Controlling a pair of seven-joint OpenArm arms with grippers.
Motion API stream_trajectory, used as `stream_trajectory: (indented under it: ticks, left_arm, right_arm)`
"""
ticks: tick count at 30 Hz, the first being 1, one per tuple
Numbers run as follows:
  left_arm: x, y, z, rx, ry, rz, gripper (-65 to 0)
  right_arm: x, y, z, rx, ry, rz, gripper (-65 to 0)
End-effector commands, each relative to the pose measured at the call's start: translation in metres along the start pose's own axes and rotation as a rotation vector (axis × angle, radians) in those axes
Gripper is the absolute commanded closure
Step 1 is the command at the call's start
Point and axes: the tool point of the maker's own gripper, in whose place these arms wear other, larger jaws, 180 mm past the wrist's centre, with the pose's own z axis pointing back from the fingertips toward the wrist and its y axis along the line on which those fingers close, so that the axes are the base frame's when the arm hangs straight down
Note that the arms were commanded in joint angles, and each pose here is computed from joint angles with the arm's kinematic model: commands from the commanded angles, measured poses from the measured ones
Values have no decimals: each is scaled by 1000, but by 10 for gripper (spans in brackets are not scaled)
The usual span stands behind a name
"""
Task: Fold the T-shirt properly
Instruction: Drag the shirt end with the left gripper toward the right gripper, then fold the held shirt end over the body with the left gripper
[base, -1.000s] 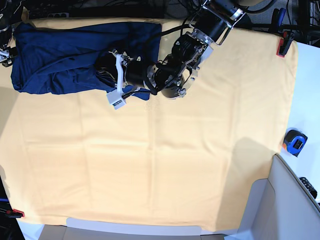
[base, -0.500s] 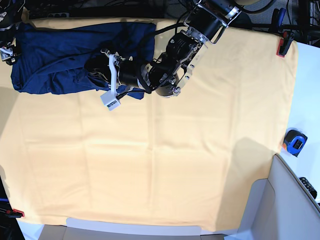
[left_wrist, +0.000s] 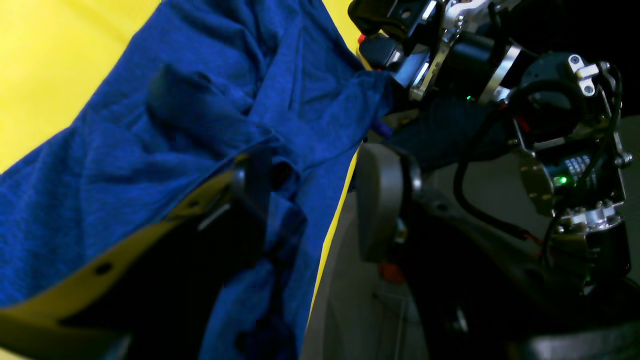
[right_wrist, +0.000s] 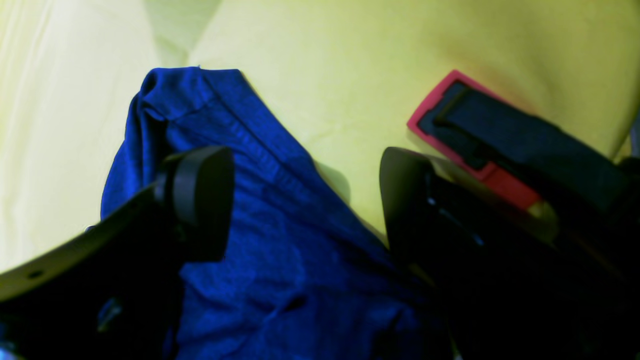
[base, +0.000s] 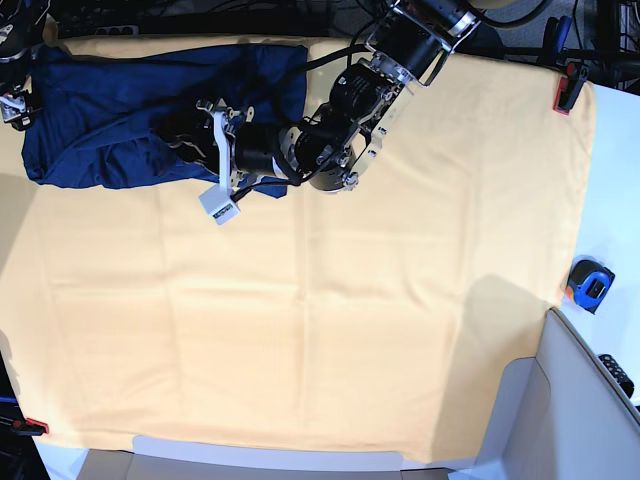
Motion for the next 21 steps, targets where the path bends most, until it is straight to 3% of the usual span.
stream_trajectory:
  ticks: [1,4,6,11,16,21]
  left_arm:
    - [17,-12,0,-38,-45,-22,-270]
    - [20,-10,4,-31,-54,-26,-264]
    - [27,-8,10,-18,-76,-37,-221]
    - [21,34,39,128,-72,83,0]
    - [-6,56,48,217,-40,215,-7]
    - [-32,52,41,221,35,219,-3]
  right_arm:
    - [15,5,3,15,-43,24,-439]
    - [16,5,3,15,-44,26,-439]
    - [18,6,2,17,-47,28,-439]
    - [15,5,2,16,-43,23,-439]
    - [15,5,2,15,-44,24,-439]
    - [15,5,2,15,-44,24,-439]
